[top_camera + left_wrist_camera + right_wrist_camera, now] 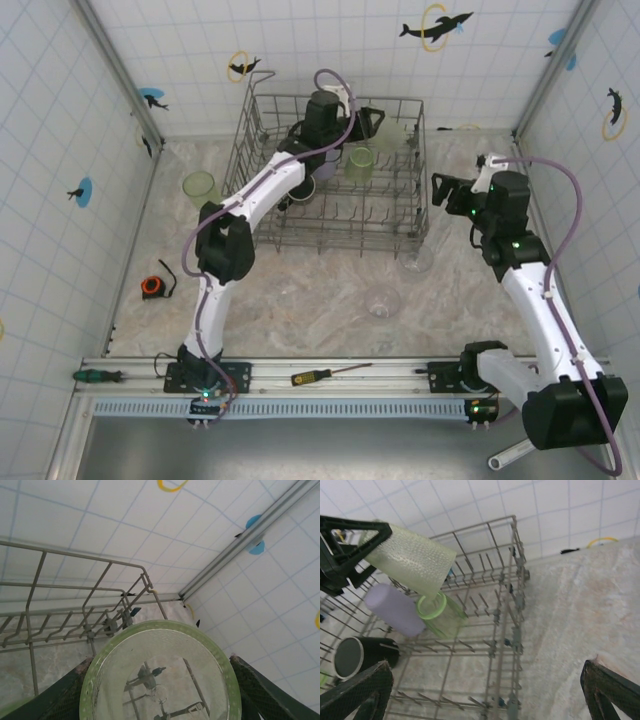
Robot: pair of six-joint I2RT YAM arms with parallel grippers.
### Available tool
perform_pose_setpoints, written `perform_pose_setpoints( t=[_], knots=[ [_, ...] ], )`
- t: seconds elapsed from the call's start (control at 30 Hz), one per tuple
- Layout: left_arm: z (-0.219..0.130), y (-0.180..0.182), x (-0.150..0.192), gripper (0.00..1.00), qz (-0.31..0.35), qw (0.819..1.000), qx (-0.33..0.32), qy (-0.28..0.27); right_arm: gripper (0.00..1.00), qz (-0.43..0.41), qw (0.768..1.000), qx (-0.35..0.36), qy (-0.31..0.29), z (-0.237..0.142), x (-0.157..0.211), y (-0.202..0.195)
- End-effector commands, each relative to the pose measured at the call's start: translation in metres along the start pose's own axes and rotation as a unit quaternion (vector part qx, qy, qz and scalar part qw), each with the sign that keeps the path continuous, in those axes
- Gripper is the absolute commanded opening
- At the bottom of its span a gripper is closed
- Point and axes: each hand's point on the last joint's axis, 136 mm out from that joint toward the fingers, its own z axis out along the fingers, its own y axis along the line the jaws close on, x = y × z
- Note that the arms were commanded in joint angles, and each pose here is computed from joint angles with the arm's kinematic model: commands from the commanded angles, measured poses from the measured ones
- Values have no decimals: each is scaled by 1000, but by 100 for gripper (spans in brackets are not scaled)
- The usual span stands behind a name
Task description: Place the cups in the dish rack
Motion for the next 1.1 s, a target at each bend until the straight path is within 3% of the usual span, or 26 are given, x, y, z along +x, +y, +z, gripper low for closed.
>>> perform_pose_setpoints(
  t=[0.0, 0.67, 1.07],
  knots=[
    [7, -11, -12, 0, 35, 999, 9, -31, 100, -11, 1000, 15, -3, -2, 5, -8],
    [44, 5, 30, 0, 96, 995, -20, -24, 100, -9, 1000, 8, -1, 7, 17, -11],
    [59, 9, 45, 0, 100, 994, -19, -31, 100, -14, 1000, 6, -4, 7, 19, -11]
  ],
)
